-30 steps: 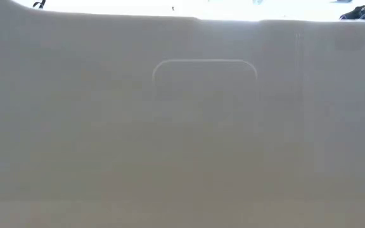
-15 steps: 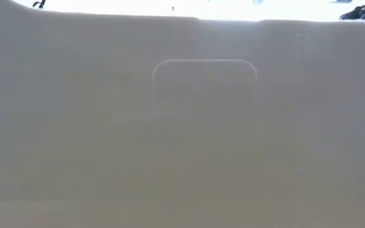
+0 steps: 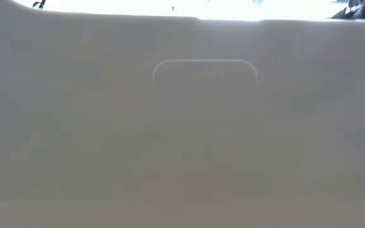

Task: Pick & Place First Aid Supplies
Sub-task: Put the orange ointment pack into the white bin

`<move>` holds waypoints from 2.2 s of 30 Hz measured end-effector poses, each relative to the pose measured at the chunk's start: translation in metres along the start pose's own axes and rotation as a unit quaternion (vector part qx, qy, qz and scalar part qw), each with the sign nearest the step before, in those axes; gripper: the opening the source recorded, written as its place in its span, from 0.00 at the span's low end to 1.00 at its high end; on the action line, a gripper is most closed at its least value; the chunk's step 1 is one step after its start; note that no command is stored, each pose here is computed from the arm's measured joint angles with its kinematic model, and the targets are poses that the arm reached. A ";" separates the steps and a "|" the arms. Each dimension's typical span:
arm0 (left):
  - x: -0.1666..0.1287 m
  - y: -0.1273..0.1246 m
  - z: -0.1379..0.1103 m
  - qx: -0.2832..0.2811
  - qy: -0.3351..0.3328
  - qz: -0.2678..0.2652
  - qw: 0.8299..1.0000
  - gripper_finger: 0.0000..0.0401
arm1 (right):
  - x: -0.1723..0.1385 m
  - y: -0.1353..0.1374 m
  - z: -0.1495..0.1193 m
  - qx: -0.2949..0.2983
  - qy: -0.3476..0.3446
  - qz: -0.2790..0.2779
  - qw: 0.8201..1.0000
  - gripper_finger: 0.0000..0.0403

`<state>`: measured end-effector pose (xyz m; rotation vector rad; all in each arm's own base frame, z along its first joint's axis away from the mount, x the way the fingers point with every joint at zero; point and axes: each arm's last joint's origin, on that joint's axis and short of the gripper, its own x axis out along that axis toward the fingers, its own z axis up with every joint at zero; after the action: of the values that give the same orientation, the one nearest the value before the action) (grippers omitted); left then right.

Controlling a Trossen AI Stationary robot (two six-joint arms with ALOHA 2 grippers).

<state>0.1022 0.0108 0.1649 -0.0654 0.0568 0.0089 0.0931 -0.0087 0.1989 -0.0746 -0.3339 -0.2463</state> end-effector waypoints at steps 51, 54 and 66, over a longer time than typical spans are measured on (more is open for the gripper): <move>0.000 0.000 0.000 0.000 0.002 -0.001 1.000 0.30 | 0.167 -0.039 -0.018 -0.020 0.544 -0.143 0.826 0.22; 0.000 0.000 0.000 0.000 0.002 0.001 1.000 0.30 | 0.167 -0.038 -0.029 -0.034 0.573 -0.120 0.810 0.23; 0.000 0.000 0.000 0.000 0.002 0.000 1.000 0.30 | 0.178 -0.036 -0.071 -0.046 0.605 -0.054 0.793 0.23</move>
<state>0.1022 0.0108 0.1644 -0.0660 0.0611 0.0094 0.2694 -0.0915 0.1924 0.0173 0.9709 -0.3772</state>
